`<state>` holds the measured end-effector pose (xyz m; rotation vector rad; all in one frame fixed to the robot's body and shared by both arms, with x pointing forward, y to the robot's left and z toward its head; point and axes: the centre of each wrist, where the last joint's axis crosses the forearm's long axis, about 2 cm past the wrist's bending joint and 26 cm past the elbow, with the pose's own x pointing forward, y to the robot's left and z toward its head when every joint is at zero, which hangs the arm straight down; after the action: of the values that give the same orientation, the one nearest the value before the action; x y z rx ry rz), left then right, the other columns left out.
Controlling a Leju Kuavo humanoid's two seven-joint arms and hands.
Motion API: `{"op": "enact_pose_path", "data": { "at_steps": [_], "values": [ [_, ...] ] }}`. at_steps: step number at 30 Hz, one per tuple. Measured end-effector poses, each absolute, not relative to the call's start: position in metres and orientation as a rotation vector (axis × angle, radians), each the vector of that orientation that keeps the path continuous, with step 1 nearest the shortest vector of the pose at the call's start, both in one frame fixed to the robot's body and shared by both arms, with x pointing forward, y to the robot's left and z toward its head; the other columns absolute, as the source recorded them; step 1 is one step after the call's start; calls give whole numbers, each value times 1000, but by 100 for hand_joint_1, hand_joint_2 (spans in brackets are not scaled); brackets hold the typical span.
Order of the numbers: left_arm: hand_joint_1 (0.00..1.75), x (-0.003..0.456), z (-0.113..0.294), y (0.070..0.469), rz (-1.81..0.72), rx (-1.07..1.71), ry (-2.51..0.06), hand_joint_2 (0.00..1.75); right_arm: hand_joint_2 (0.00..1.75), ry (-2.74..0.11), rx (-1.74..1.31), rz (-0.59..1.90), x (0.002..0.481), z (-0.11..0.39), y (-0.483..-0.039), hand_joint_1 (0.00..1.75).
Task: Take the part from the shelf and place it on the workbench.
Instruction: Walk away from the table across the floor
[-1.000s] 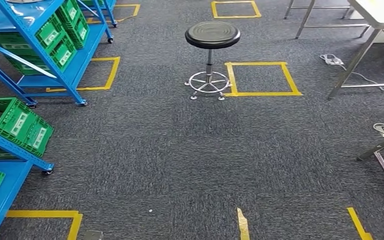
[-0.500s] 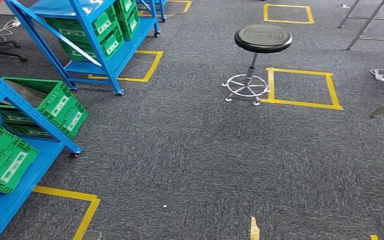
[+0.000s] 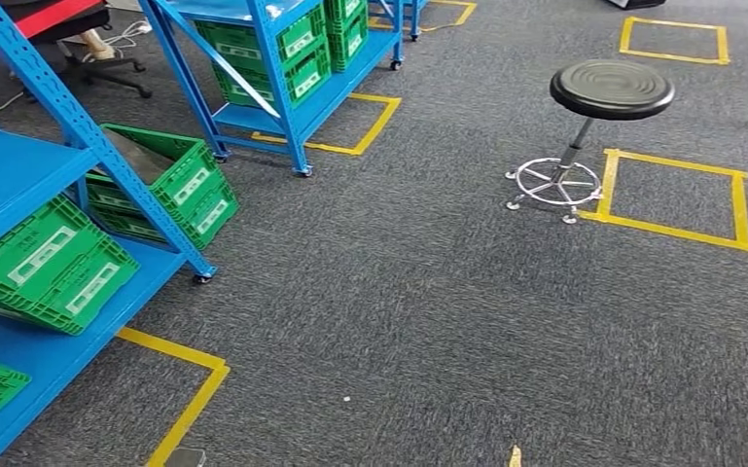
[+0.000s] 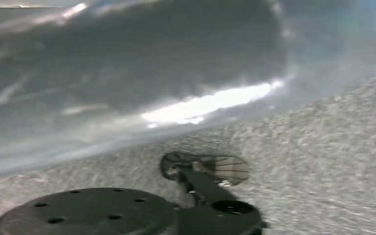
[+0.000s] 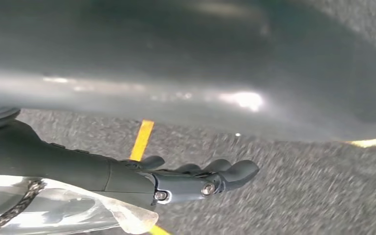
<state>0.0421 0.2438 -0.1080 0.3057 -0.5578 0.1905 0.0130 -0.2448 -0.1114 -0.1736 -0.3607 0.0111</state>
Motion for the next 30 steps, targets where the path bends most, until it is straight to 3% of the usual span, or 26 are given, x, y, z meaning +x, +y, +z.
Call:
{"op": "enact_pose_path", "data": {
  "at_steps": [30],
  "values": [
    [0,45,-108,242,173,307,-600,0,0,-390,-187,24,16,-111,-247,0]
  ]
}}
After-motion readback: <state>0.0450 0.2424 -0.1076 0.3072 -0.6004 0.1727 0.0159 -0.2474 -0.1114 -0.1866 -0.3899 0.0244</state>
